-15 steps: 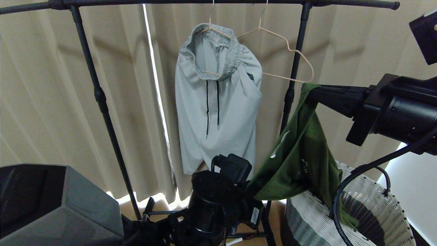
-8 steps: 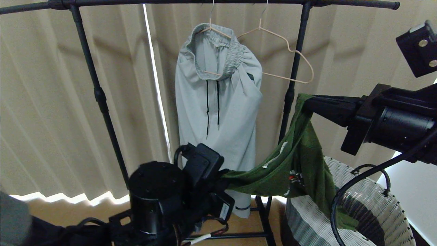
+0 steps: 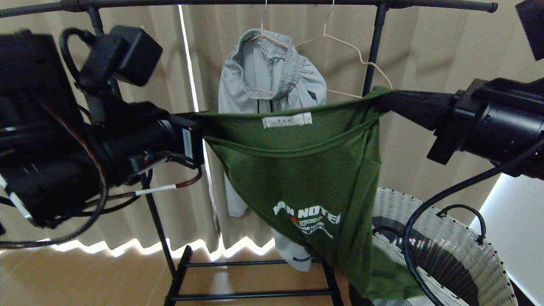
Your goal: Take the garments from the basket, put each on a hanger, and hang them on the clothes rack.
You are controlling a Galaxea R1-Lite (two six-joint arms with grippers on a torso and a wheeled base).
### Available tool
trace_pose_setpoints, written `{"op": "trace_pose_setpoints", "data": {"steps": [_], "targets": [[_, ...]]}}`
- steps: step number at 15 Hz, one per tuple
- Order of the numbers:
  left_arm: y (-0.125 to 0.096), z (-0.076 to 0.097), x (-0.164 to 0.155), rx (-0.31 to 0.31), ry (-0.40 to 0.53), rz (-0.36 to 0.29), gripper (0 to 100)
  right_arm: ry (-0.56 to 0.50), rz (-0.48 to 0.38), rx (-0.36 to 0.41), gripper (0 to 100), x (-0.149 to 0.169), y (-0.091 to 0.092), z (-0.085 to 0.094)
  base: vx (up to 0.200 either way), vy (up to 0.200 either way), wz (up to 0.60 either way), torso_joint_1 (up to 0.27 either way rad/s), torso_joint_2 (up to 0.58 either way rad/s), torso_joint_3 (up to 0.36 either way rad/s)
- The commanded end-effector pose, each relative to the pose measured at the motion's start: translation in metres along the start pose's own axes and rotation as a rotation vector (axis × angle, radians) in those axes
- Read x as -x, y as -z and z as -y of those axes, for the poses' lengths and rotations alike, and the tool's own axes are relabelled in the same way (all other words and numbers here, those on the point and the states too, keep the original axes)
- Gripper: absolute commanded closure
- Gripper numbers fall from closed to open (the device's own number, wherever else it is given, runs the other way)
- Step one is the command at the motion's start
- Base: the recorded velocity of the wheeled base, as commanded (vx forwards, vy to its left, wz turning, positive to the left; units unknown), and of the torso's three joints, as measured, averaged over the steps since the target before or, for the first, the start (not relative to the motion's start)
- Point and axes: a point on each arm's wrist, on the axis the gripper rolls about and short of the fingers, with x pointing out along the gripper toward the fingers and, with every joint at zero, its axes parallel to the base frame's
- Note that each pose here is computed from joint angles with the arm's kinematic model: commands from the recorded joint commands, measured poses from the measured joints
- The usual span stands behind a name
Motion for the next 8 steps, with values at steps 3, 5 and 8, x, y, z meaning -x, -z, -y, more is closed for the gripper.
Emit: {"op": "trace_pose_setpoints", "data": {"steps": [3, 5, 8], "targets": [[-0.048, -0.013, 0.019, 0.009, -0.008, 0.080, 100, 0.047, 0.022, 0.007, 100, -0.014, -0.006, 0.014, 0.000, 0.000, 0.00, 0.000, 0.00, 0.000], [-0.033, -0.009, 0.014, -0.002, 0.001, 0.024, 100, 0.085, 0.002, 0.006, 100, -0.012, 0.000, 0.023, 0.000, 0.000, 0.00, 0.000, 0.00, 0.000], [-0.027, -0.006, 0.015, -0.074, 0.023, -0.043, 100, 0.125, -0.012, 0.006, 100, -0.010, 0.005, 0.032, 0.000, 0.000, 0.00, 0.000, 0.00, 0.000]]}}
